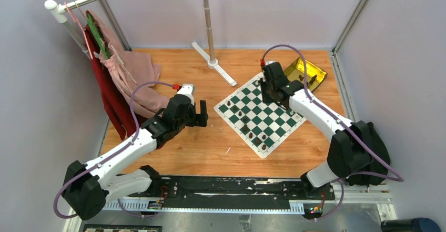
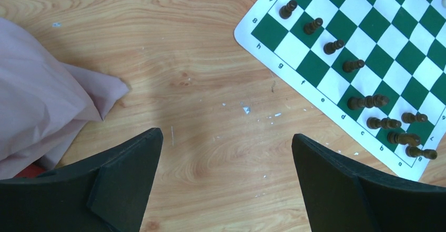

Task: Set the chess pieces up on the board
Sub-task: Place the chess piece on the chessboard.

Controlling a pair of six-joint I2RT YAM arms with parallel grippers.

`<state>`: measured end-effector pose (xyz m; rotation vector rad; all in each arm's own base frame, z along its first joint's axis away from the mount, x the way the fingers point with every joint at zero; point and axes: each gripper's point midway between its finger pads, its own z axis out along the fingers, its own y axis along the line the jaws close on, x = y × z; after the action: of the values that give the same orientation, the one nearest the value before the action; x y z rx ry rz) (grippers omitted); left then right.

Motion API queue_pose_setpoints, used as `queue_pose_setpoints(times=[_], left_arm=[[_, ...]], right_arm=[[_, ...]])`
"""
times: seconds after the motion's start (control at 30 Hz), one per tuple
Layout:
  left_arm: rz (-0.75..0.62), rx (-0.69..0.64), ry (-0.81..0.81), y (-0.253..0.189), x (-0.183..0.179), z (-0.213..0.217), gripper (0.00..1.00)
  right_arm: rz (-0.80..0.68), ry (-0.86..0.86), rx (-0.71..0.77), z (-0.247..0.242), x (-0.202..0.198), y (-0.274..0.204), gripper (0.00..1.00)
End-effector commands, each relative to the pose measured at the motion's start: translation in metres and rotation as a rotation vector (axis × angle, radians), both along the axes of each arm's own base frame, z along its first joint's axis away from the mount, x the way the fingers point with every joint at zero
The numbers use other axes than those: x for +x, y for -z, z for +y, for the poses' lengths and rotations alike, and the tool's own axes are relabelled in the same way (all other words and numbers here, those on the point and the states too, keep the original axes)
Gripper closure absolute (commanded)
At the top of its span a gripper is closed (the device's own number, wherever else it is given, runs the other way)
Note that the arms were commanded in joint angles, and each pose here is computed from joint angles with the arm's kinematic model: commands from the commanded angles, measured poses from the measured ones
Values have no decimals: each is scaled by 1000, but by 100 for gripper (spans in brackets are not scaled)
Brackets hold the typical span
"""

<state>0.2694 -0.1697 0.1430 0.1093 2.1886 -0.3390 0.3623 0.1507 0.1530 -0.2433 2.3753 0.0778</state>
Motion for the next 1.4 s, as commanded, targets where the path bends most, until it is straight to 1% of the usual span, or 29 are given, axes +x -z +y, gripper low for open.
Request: queue_pose_setpoints(times=[0.0, 0.27, 0.77, 1.0, 1.37], left_arm=[[19, -3, 7, 5, -8, 2, 0], [16, 3, 5, 5, -13, 7, 0], [12, 33, 7, 7, -15, 13, 0], [16, 51, 6, 13, -16, 15, 0], [18, 55, 9, 14, -15, 15, 0]], right_arm=[[71, -43, -34, 8, -36, 18, 100], [145, -124, -78, 38, -66, 50, 100], [186, -183, -111, 73, -67, 82, 100], [190, -201, -101, 80, -68, 99, 100], [199, -186, -137, 71, -70, 114, 100]])
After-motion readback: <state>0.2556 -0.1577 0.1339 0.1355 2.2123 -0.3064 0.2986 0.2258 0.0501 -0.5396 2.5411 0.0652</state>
